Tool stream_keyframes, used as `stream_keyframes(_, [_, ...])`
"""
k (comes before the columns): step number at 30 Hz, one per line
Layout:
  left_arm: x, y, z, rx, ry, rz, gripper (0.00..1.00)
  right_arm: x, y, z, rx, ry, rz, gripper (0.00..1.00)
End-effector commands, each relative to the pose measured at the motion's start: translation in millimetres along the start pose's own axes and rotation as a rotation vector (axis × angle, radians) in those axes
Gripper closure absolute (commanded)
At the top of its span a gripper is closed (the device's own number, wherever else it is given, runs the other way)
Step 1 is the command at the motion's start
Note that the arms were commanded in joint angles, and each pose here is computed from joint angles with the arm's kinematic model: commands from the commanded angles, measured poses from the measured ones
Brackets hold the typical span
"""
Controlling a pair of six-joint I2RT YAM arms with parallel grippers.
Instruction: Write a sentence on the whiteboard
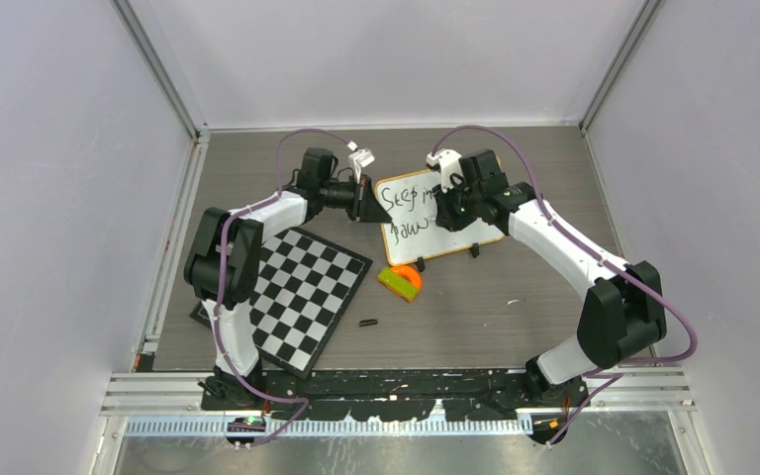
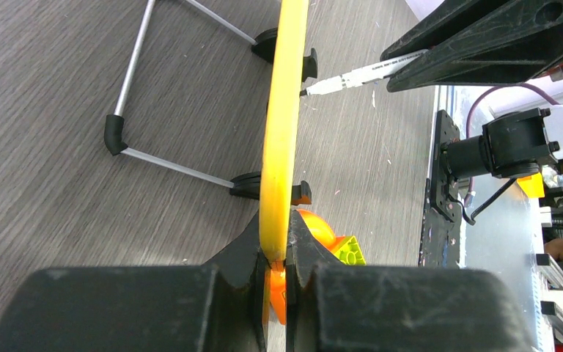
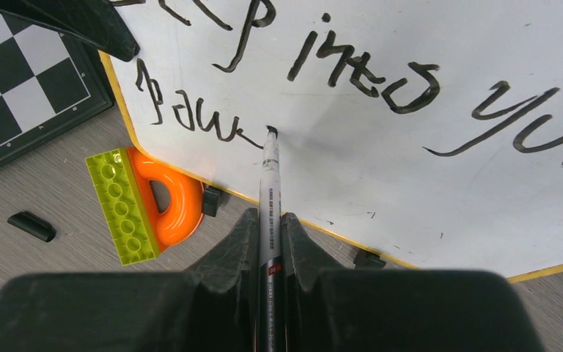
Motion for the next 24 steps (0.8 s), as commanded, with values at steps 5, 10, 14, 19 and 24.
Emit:
stream_keyframes(5, [9, -1, 0, 0.025, -0.003, -0.037, 1.0, 7, 9, -10, 0.031, -0.036, 0.021, 1.0])
stream_keyframes(10, [9, -1, 0, 0.025, -0.003, -0.036, 1.0, -1, 7, -11, 0.026, -0.017, 0.021, 1.0])
stream_keyframes(14, [9, -1, 0, 0.027, -0.002, -0.036, 1.0, -10, 6, -12, 0.018, 0.002, 0.026, 1.0])
stream_keyframes(19, [8, -1, 0, 0.027, -0.001, -0.036, 1.0, -15, 4, -9, 0.002, 0.005, 0.036, 1.0])
stream_keyframes(24, [9, -1, 0, 0.029, -0.003, -0.037, 1.0, -11, -3, -2, -0.034, -0.015, 0.041, 1.0])
Point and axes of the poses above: each gripper's point midway between its finger pads, its own z axis back along the fingers, its own y axis along the line the jaws close on, x = y × z, the point moved 8 cm from there along z, back along the fingers, and after that the axes turned 9 degrees about -z, right-handed, at the moved point
